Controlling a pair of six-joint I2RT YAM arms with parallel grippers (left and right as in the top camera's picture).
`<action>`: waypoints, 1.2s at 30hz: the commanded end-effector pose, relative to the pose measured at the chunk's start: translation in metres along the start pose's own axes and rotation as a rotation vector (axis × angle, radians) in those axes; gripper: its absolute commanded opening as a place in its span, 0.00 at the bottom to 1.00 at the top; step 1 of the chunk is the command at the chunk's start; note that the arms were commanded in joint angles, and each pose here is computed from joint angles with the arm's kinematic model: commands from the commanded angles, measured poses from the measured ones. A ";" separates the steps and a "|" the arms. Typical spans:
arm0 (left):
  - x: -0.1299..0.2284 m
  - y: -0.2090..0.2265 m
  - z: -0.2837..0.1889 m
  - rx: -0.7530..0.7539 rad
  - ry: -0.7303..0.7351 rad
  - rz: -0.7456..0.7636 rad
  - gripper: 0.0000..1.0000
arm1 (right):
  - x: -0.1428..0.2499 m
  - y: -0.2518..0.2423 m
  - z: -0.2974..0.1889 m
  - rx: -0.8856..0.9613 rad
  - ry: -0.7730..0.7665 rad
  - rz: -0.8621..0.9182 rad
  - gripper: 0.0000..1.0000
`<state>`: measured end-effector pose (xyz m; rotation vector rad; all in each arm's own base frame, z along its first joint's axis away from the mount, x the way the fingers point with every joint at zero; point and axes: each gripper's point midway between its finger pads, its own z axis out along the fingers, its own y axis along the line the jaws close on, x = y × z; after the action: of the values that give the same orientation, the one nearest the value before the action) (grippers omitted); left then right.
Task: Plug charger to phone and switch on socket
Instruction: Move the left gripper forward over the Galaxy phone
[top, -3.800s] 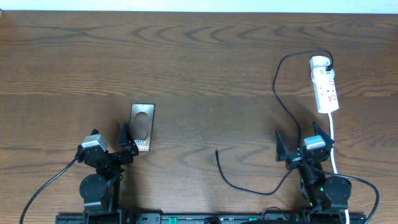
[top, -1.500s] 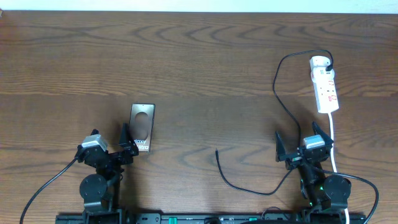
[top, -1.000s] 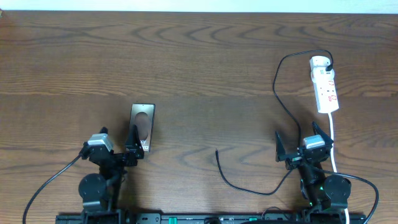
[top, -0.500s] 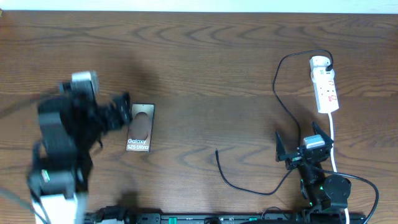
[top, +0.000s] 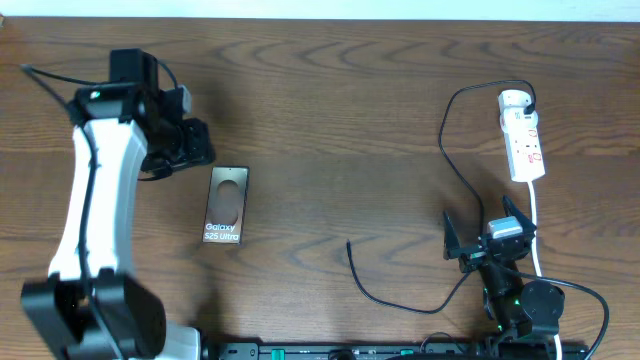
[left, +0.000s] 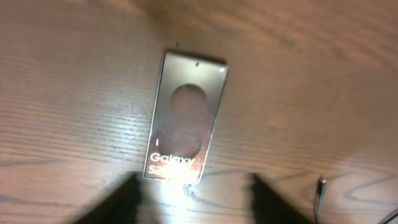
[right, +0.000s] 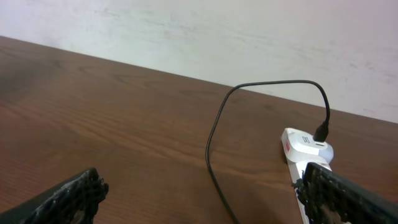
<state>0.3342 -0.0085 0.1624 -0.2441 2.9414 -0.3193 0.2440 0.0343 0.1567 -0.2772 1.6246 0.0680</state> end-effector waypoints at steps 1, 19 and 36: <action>0.001 0.003 0.023 0.011 0.085 -0.009 0.34 | 0.001 0.002 0.000 -0.007 0.004 -0.007 0.99; -0.002 -0.001 0.083 -0.214 0.095 0.187 0.98 | 0.001 0.002 0.000 -0.007 0.004 -0.007 0.99; 0.026 -0.009 0.076 -0.183 -0.049 0.246 0.98 | 0.001 0.002 0.000 -0.007 0.004 -0.007 0.99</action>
<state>0.3317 -0.0399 0.0816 0.0656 2.9411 -0.0264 0.2440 0.0342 0.1567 -0.2767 1.6247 0.0674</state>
